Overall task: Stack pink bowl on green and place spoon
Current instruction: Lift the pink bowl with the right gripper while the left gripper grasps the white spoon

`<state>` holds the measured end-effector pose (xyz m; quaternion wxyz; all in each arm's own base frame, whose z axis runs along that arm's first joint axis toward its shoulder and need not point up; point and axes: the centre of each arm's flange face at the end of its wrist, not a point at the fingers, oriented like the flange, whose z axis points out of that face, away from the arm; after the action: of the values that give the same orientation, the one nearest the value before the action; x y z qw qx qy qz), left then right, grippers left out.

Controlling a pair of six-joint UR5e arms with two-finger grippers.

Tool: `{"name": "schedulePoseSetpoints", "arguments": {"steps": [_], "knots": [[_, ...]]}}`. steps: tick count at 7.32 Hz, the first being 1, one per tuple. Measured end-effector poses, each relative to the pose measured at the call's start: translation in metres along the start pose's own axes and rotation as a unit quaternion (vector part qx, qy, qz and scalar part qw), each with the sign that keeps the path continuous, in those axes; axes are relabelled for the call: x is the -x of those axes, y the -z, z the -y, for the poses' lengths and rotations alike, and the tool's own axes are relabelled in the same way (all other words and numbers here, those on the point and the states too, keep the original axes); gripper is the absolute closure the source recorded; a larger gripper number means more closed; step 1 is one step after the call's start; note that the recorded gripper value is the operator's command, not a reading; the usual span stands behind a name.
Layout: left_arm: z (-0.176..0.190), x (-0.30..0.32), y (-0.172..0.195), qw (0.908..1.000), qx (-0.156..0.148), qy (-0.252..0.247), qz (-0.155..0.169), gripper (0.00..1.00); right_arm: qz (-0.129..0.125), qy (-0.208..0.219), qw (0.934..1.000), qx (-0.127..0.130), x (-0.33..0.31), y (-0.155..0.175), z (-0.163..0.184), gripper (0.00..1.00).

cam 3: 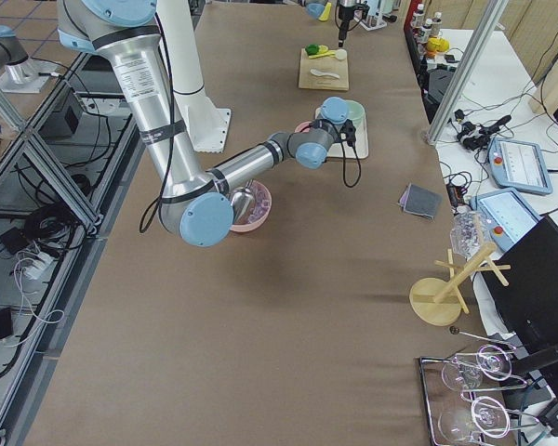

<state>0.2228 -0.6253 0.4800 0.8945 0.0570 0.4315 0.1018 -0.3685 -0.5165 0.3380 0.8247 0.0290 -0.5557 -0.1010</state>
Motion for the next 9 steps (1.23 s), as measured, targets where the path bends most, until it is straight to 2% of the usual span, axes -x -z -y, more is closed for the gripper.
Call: {"name": "schedulePoseSetpoints", "arguments": {"steps": [2,4,6,9], "knots": [[0.008,-0.039,-0.009,0.9999,0.000,-0.006,-0.012,0.03,0.005,-0.018,0.9998,-0.011,0.013,0.007,0.010,1.00],[0.002,-0.074,-0.035,0.9993,0.018,-0.027,-0.018,0.05,0.006,-0.027,0.9995,-0.018,0.026,0.006,0.021,1.00],[-0.004,-0.092,-0.055,0.9991,0.028,-0.030,-0.012,0.08,0.008,-0.028,0.9993,-0.023,0.035,0.006,0.029,1.00],[-0.009,-0.100,-0.072,0.9994,0.028,-0.021,0.010,0.14,0.010,-0.024,0.9993,-0.026,0.041,0.008,0.032,1.00]]}}
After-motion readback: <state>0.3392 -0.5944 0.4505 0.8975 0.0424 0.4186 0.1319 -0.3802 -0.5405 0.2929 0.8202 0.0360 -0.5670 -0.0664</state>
